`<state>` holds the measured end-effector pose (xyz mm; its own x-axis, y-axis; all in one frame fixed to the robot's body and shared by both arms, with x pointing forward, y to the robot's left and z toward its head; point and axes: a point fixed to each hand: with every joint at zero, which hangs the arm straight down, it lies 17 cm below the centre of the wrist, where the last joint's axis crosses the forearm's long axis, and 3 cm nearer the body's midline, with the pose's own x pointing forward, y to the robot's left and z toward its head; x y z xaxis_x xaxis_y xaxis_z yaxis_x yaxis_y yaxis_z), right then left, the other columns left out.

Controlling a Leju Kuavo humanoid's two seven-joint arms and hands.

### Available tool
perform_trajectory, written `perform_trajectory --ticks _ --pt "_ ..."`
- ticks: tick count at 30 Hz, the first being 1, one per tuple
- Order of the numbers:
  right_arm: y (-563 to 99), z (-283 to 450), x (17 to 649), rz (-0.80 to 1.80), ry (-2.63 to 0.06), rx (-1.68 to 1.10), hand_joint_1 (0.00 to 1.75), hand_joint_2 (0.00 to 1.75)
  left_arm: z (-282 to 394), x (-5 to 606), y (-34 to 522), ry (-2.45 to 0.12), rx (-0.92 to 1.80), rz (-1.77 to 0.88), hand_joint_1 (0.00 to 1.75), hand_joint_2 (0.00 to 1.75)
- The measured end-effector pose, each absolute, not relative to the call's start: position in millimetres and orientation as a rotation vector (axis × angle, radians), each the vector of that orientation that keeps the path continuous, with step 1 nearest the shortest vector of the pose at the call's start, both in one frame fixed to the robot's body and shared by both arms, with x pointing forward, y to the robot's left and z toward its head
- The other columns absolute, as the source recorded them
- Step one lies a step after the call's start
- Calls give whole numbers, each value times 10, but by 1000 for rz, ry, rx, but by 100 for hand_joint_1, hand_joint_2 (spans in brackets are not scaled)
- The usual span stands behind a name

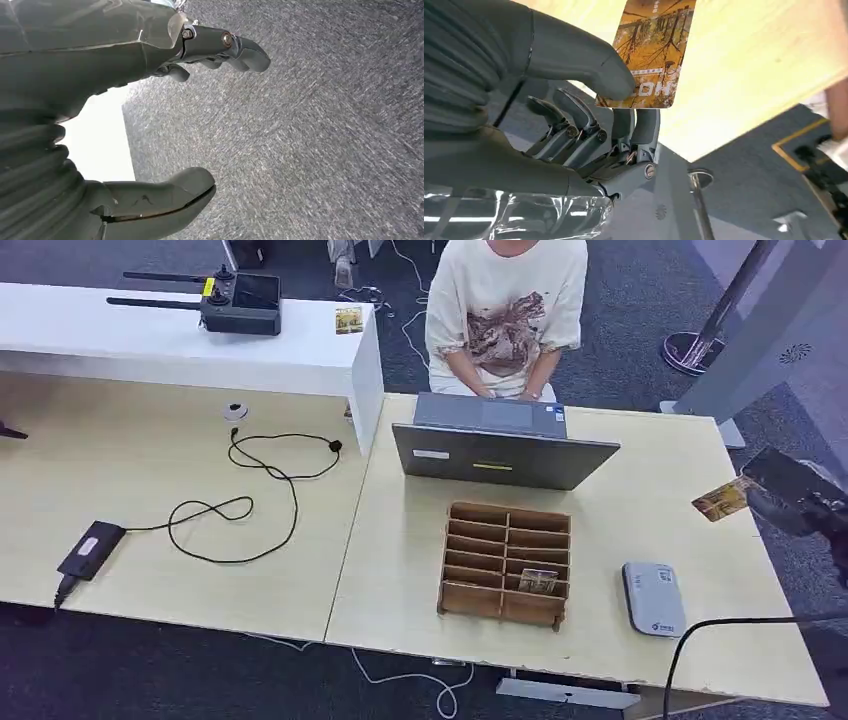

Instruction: Pass the card to the sensor for recognition and then transmit it.

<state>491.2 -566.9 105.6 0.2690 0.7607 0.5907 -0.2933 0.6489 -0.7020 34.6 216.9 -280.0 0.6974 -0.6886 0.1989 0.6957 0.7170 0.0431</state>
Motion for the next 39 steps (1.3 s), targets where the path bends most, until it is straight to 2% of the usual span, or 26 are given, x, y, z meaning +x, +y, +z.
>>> perform_trajectory --ticks 11,26,39 --pt "-5802 798 4686 844 -934 -517 175 175 -2801 341 2188 -202 -40 -780 0 175" --pt "-5513 471 4288 1009 -881 -361 175 175 -2801 341 2198 -203 -40 -788 0 175" --pt "-5125 419 4427 1186 -823 -357 175 175 -2804 350 2225 -200 -36 -788 0 175"
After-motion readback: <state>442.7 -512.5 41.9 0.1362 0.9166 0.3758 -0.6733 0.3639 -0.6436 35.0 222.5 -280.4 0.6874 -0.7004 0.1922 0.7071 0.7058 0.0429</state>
